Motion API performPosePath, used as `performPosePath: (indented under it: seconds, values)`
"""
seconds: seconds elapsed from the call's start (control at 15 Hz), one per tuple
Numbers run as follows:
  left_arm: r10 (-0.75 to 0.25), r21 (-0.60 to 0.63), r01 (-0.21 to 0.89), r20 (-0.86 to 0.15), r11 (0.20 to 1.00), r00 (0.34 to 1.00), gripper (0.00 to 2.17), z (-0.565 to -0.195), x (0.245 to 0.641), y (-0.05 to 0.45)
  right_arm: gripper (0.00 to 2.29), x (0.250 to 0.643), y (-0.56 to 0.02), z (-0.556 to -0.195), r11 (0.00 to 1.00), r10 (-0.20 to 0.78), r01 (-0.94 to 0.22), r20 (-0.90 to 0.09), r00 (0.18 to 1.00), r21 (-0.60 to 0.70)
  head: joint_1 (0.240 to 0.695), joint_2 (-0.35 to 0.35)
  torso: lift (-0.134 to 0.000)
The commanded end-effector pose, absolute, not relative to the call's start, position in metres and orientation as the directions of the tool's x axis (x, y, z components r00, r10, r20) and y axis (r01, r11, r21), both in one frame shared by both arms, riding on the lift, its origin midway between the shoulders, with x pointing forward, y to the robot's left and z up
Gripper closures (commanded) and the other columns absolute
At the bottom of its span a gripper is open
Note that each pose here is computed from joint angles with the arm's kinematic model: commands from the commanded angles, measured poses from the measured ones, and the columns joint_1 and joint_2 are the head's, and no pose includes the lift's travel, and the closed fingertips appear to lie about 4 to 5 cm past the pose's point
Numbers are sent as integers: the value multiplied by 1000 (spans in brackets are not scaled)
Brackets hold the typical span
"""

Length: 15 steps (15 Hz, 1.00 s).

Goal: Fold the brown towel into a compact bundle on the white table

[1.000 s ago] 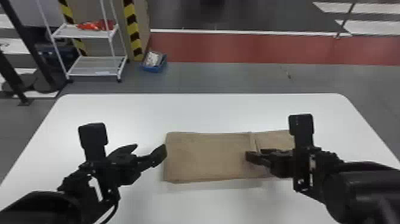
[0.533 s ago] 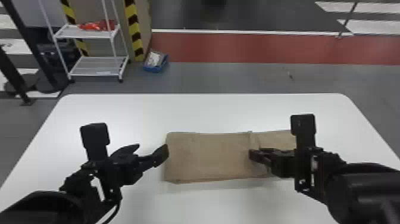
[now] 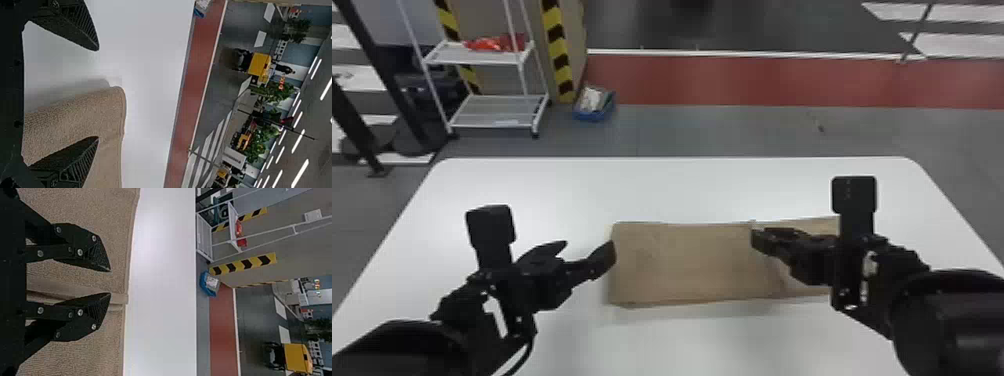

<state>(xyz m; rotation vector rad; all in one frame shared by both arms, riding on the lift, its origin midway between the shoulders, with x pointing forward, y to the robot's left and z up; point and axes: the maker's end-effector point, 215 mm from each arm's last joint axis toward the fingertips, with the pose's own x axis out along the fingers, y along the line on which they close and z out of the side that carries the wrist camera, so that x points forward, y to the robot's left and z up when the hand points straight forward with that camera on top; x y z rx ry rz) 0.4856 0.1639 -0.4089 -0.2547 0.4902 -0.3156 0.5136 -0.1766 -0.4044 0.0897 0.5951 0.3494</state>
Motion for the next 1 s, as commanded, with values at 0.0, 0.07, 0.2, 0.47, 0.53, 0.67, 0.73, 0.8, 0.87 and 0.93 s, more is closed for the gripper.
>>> performPosePath:
  seconds: [0.0,0.07,0.2,0.47,0.53,0.67,0.73,0.8,0.87,0.93]
  values:
    - [-352,-310,232,-419,922,837,87,-408,485,167,792,514,-185,-381,937,349,-289,-491,798,196,695,-14,-124]
    - [-350,-310,230,-420,922,837,87,-409,484,168,792,511,-189,-385,937,348,-279,-508,788,211,695,-15,-124]
    - [-354,-316,231,-418,920,837,87,-409,484,165,775,503,-191,-398,941,338,-268,-558,758,207,695,-20,-124]
    - [-364,-321,241,-415,916,834,87,-408,483,158,151,507,-195,-425,954,299,-245,-597,745,172,695,-37,-124]
    - [-367,-321,242,-420,916,830,87,-410,481,157,181,506,-195,-428,954,300,-245,-601,741,174,695,-40,-124]
    - [-366,-323,239,-424,916,829,87,-413,479,158,218,505,-191,-433,952,306,-251,-605,735,176,695,-42,-124]
    - [-364,-323,237,-425,916,828,87,-413,478,159,221,505,-189,-434,951,308,-254,-603,736,175,695,-42,-124]
    - [-363,-323,236,-427,917,828,87,-414,477,160,228,505,-188,-434,952,306,-254,-605,736,172,695,-40,-124]
    - [-364,-323,236,-427,916,828,87,-414,476,159,296,505,-185,-434,951,309,-258,-605,734,172,695,-38,-124]
    - [-365,-324,237,-429,916,826,87,-415,474,159,319,504,-182,-435,949,314,-264,-606,731,174,695,-36,-124]
